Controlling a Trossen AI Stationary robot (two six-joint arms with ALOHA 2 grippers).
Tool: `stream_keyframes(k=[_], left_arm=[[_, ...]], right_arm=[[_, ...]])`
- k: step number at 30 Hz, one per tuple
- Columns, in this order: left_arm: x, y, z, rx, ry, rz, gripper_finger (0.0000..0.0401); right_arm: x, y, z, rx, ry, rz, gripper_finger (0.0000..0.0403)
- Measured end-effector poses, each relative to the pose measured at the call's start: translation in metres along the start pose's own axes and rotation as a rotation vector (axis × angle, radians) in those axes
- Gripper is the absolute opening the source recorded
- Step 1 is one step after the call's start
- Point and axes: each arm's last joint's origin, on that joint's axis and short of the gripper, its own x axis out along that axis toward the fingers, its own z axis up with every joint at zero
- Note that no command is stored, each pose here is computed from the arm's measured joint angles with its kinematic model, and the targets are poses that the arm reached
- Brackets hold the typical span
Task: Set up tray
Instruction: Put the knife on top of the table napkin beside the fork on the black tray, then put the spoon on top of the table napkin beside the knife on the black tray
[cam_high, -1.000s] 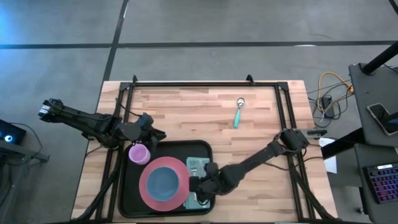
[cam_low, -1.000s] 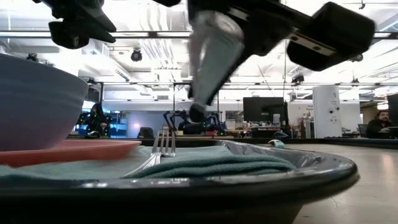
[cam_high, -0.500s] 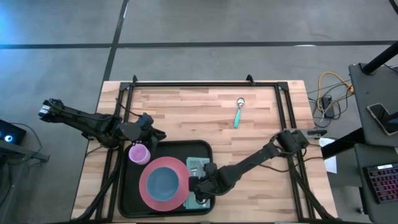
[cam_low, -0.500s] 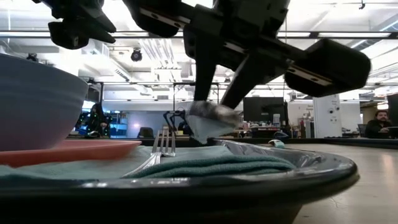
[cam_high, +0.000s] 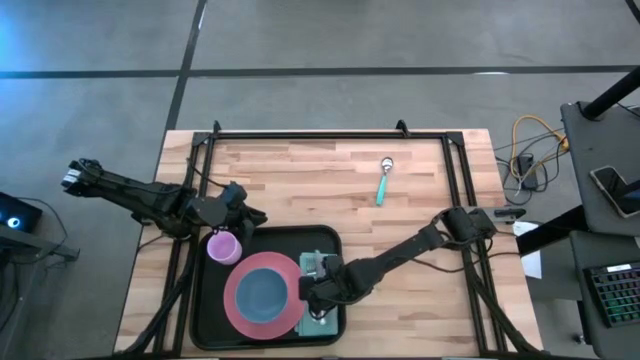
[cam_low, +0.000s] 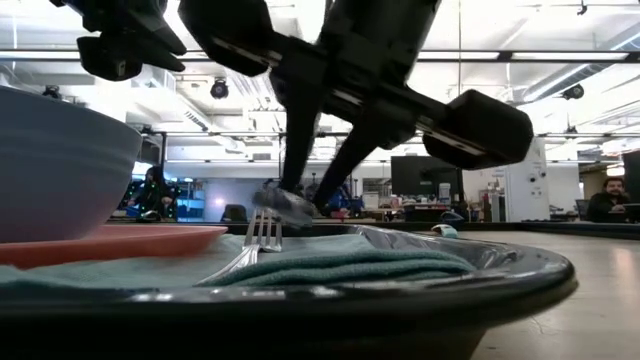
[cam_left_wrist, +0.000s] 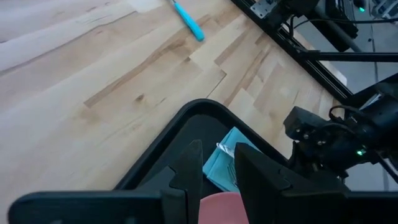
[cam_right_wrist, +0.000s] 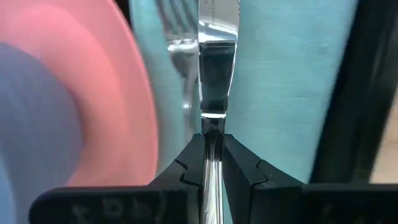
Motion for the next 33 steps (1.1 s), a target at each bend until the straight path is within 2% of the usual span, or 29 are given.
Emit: stream_keyframes(k=[3, 11, 17, 22, 26, 30, 33], left_arm=[[0.000, 0.000, 0.000, -0.004, 0.000, 0.000, 0.0075], [0.000, 0.000, 0.000, -0.004, 0.000, 0.000, 0.0075], [0.000, 0.000, 0.000, -0.004, 0.000, 0.000, 0.0075], [0.000, 0.000, 0.000, -0.004, 0.000, 0.000, 0.0075], [0.000, -0.001, 0.000, -0.008, -0.005, -0.006, 0.0075], [0.000, -0.001, 0.001, -0.012, -0.010, -0.013, 0.0075], [0.000, -0.001, 0.001, -0.012, -0.011, -0.013, 0.0075]], right_arm=[[0.001, -0.001, 0.000, 0.006, -0.001, -0.008, 0.0036], [0.001, -0.001, 0.000, -0.001, 0.003, -0.007, 0.0100], [-0.001, -0.001, -0.001, -0.011, 0.005, -0.004, 0.0132], [-0.021, -0.002, 0.003, -0.014, -0.061, -0.008, 0.0144], [-0.046, -0.006, 0.021, -0.015, -0.122, -0.093, 0.0148], [-0.071, -0.014, 0.049, -0.019, -0.213, -0.239, 0.0144], [-0.088, -0.018, 0.074, -0.075, -0.249, -0.339, 0.0136]])
